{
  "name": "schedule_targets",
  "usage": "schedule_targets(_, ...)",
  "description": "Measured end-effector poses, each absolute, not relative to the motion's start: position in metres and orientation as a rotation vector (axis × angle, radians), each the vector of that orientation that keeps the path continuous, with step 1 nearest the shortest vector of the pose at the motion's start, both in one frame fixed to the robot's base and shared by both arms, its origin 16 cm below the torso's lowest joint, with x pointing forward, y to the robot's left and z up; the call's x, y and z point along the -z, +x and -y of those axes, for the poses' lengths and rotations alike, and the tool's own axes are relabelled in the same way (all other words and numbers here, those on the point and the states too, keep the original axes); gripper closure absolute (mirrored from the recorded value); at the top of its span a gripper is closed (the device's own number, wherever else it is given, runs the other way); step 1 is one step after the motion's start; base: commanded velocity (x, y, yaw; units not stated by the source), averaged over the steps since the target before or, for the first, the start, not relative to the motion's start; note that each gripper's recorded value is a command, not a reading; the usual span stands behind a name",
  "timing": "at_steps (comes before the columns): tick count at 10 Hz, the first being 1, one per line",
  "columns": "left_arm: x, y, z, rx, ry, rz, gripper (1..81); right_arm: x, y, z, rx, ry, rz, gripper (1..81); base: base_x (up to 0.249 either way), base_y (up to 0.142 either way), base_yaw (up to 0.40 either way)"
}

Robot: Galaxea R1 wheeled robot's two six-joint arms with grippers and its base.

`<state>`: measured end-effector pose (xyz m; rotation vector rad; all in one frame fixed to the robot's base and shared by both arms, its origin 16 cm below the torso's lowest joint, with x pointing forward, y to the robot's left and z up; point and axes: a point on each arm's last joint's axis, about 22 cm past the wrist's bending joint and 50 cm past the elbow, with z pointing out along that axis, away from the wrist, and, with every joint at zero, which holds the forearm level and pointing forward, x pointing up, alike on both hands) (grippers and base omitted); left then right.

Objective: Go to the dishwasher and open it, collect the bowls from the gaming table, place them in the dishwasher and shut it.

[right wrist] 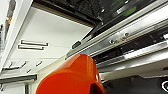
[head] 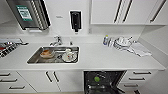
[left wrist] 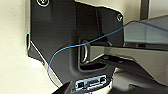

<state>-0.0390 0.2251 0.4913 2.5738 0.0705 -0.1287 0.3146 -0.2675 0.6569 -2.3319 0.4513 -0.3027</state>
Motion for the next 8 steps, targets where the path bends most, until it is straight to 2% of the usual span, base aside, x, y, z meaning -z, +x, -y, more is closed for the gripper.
schedule_targets(3,-0.467,-0.072,-0.198,0.159,2.611,-0.076,1.0,-0.645,0.358,0.265,0.339,-2.325,-0.526,81.1,0.000,0.000,0.000)
schedule_targets(6,-0.484,-0.155,-0.141,0.303,2.557,-0.110,1.0,-0.637,0.402,0.265,0.380,-2.320,-0.586,81.1,0.000,0.000,0.000)
schedule_targets(8,-0.483,-0.168,-0.128,0.386,2.556,-0.078,1.0,-0.629,0.429,0.266,0.393,-2.324,-0.627,81.1,0.000,0.000,0.000)
